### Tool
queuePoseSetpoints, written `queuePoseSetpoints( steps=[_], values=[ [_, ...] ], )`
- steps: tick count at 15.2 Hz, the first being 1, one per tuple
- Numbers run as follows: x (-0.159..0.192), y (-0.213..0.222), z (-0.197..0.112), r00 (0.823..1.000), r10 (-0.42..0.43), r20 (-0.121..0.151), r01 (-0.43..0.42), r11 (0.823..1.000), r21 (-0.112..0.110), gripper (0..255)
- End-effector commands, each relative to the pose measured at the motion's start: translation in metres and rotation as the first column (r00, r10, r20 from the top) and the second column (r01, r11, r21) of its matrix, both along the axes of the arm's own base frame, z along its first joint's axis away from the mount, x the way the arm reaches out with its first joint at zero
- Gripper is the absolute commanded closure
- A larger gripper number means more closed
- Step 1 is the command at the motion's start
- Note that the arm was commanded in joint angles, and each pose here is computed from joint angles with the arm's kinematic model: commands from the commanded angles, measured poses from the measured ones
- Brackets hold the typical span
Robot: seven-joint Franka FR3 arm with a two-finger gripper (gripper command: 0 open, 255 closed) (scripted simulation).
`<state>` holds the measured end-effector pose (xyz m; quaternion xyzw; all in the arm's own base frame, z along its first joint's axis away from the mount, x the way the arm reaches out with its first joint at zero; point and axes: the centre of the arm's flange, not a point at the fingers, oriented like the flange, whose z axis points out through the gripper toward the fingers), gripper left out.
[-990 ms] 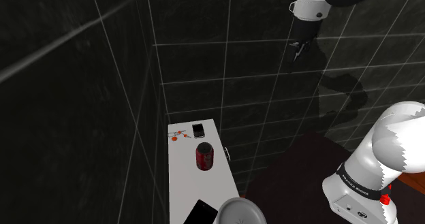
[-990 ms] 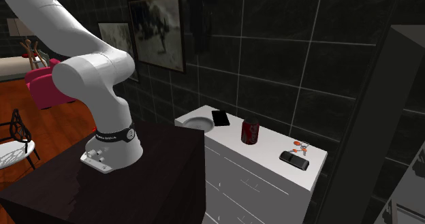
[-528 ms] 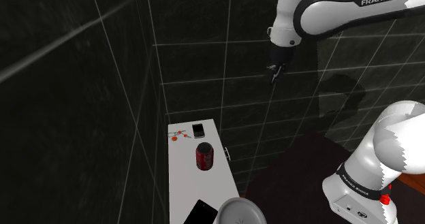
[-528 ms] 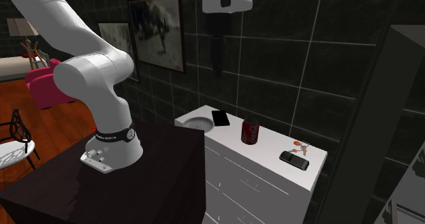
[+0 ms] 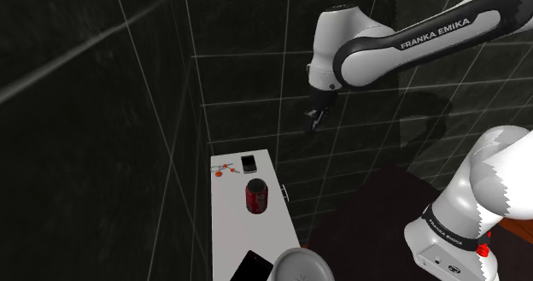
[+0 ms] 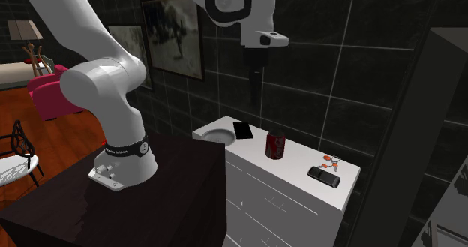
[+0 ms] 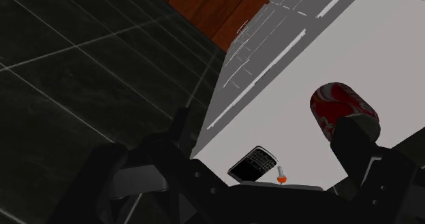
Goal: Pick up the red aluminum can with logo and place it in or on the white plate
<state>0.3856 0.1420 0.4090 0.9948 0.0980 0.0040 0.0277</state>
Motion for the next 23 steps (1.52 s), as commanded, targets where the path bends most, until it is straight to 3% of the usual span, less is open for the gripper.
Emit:
queuePoseSetpoints(
  steps=[1, 18, 23],
  values=[
    [0.004, 0.015, -0.019, 1.0, 0.01, 0.0, -0.01, 1.0, 0.006, 0],
    [0.052, 0.158, -0.18, 0.996, 0.092, -0.012, -0.091, 0.995, 0.048, 0],
    [0.053, 0.163, -0.206, 0.995, 0.094, -0.013, -0.094, 0.994, 0.049, 0]
  ],
)
